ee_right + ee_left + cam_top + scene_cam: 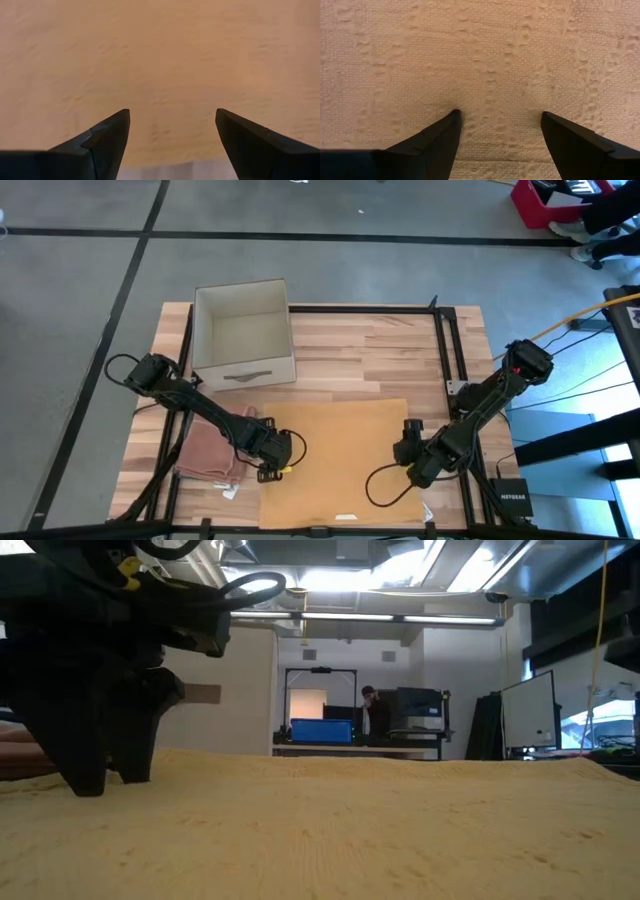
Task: Fold towel
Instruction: Fold the yellow towel
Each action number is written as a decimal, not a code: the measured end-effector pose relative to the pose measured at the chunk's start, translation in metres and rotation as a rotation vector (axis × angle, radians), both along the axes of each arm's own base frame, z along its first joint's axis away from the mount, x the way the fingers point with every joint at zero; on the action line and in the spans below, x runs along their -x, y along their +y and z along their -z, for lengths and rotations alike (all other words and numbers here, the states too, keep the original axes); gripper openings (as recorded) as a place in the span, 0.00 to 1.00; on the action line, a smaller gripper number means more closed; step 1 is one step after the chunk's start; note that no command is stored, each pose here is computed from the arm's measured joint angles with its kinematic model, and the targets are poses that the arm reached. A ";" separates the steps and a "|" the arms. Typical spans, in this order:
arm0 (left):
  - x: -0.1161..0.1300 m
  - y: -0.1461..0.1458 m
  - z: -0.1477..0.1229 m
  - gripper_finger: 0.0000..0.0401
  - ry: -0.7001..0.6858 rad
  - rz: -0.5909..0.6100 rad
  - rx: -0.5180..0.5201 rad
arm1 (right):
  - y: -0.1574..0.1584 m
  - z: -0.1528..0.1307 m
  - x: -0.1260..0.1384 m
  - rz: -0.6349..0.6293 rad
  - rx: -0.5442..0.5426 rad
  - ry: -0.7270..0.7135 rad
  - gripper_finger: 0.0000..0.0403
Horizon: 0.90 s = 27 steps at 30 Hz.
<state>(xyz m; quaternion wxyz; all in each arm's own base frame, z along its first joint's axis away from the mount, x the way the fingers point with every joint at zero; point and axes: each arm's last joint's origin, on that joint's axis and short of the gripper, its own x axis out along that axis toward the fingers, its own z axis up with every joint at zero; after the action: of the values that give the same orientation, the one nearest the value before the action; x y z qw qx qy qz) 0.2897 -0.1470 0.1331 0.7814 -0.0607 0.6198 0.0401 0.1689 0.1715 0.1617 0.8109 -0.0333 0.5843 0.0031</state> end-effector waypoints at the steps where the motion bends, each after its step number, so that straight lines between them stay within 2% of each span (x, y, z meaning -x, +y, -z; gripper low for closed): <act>1: 0.000 0.000 0.000 0.67 0.000 0.000 0.000 | 0.001 0.000 0.000 -0.017 -0.011 0.015 0.74; 7: 0.000 0.000 0.001 0.67 -0.002 -0.001 -0.011 | -0.007 0.002 -0.005 -0.012 -0.033 0.051 0.74; 13: 0.001 0.001 0.001 0.67 0.001 -0.005 -0.018 | -0.014 0.018 -0.007 0.000 -0.163 0.094 0.74; 18: 0.001 0.001 0.002 0.67 0.001 -0.006 -0.019 | -0.020 0.024 -0.002 0.014 -0.100 0.102 0.74; 24: 0.001 0.001 0.002 0.67 0.001 -0.005 -0.020 | -0.015 0.016 -0.006 -0.027 -0.138 0.116 0.74; 27: 0.001 0.001 0.002 0.67 0.001 -0.005 -0.021 | -0.014 0.011 -0.008 -0.033 -0.115 0.106 0.74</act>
<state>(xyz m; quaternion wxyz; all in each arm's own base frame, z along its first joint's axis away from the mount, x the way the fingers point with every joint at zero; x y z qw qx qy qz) 0.2889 -0.1463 0.1313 0.7816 -0.0541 0.6195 0.0484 0.1766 0.1578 0.1509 0.7793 0.0038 0.6245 0.0518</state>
